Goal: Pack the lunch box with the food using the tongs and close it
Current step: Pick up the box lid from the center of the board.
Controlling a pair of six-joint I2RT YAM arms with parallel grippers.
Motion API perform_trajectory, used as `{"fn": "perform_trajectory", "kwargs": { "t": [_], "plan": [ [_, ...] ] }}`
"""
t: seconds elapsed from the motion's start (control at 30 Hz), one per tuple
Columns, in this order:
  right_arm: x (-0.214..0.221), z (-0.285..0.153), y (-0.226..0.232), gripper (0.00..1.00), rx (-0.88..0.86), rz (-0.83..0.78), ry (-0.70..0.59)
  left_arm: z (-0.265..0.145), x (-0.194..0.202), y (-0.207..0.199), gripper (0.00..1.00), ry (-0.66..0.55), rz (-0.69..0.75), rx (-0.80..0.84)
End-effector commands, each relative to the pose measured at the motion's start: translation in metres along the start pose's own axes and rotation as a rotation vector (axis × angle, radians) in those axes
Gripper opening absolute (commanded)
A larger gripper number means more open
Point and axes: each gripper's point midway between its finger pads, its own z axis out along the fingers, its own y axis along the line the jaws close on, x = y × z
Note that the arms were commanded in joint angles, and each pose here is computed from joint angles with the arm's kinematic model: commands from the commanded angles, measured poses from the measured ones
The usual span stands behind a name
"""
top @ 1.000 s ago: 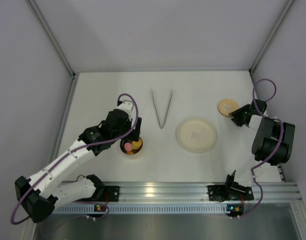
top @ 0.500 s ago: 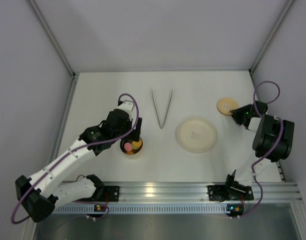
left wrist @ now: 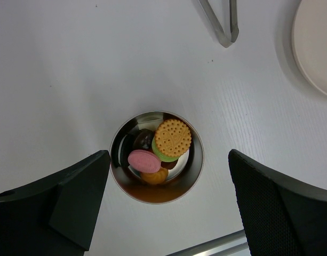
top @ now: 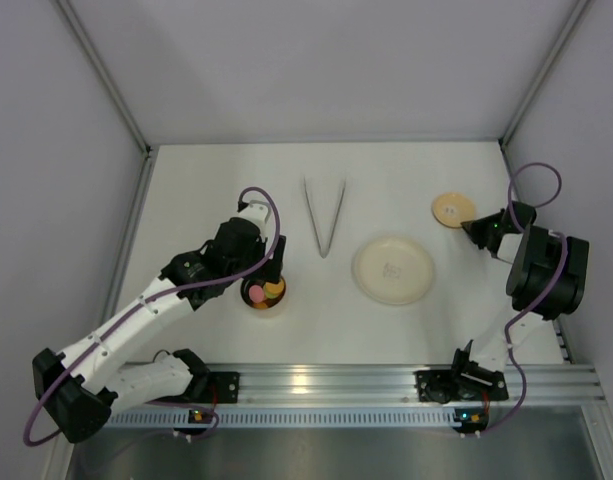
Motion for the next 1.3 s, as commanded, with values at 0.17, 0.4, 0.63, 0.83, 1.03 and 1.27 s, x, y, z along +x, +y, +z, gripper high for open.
{"fn": "perform_trajectory", "kwargs": {
  "t": [0.17,0.4,0.63,0.83,1.03,1.27],
  "plan": [
    [-0.007,-0.003,0.012,0.00,-0.048,-0.015,-0.013,0.002,-0.008,-0.003,0.97,-0.031,0.001,0.016],
    [-0.015,-0.030,0.046,0.00,-0.128,-0.037,-0.025,0.002,-0.008,-0.004,0.97,-0.030,0.001,0.018],
    [-0.010,-0.058,0.079,0.00,-0.190,-0.081,0.001,0.002,-0.008,-0.003,0.97,-0.030,0.001,0.013],
    [0.020,-0.087,0.116,0.00,-0.241,-0.184,0.051,0.000,-0.011,0.000,0.97,-0.042,-0.007,-0.001],
    [0.087,-0.114,0.166,0.00,-0.307,-0.341,0.160,-0.006,-0.020,0.008,0.97,-0.087,-0.036,-0.045],
    [0.191,-0.142,0.205,0.00,-0.400,-0.498,0.327,-0.028,-0.040,0.027,0.98,-0.210,-0.102,-0.116]
  ]
}}
